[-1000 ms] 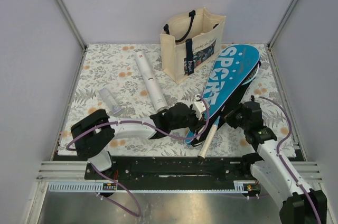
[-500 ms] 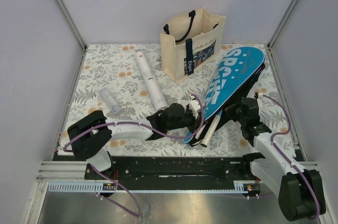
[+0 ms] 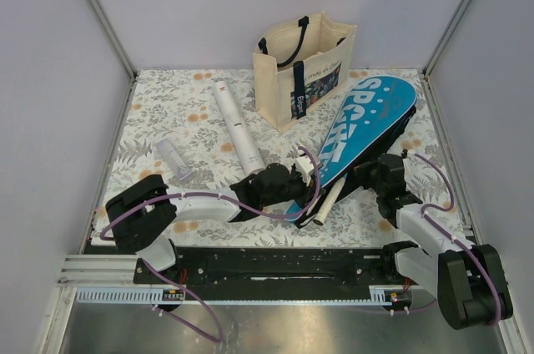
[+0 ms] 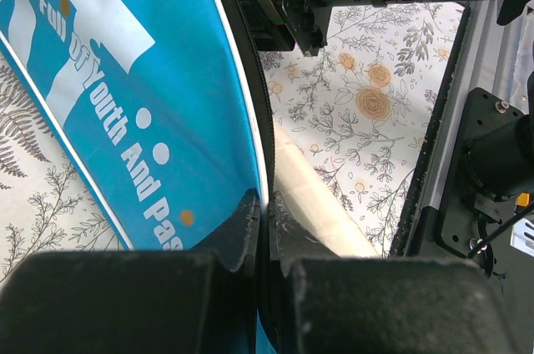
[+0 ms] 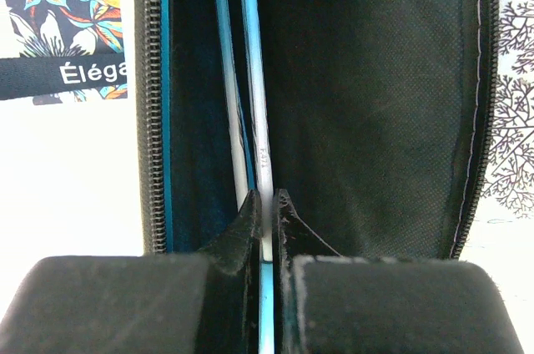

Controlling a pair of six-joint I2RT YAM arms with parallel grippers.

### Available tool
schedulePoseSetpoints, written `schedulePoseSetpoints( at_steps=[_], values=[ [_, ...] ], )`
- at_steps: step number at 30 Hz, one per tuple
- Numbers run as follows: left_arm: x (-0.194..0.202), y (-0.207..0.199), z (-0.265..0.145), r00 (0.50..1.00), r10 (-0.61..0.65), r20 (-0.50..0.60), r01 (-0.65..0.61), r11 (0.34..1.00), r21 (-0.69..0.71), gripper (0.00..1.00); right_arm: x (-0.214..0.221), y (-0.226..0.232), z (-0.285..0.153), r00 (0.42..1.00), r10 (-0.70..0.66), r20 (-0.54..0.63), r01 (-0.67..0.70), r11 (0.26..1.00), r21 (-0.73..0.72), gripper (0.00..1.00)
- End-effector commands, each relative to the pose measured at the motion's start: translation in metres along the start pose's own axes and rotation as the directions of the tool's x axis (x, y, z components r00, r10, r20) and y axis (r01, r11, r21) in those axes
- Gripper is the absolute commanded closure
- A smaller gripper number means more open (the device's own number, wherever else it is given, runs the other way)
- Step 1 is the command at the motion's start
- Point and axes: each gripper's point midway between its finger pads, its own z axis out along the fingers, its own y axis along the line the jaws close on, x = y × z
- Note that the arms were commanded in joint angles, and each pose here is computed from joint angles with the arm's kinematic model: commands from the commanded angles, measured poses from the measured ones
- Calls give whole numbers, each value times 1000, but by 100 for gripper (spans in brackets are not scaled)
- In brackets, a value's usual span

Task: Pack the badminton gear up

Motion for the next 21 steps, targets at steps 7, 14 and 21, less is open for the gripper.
schedulePoseSetpoints(
  at_steps=[7,14,21],
  values=[
    [-16,-20,-9,998,17,53,-20,998,59,100,-41,66,-8,971,208,118,-178,958,-225,100],
    [-15,-18,-10,999,10,46,-12,999,44,100,-46,65,-12,962,240,132,-205,951,-232,100],
    [-16,-22,-10,999,-12,49,9,998,57,100,-51,58,-6,957,234,174,-195,957,-216,100]
  ],
)
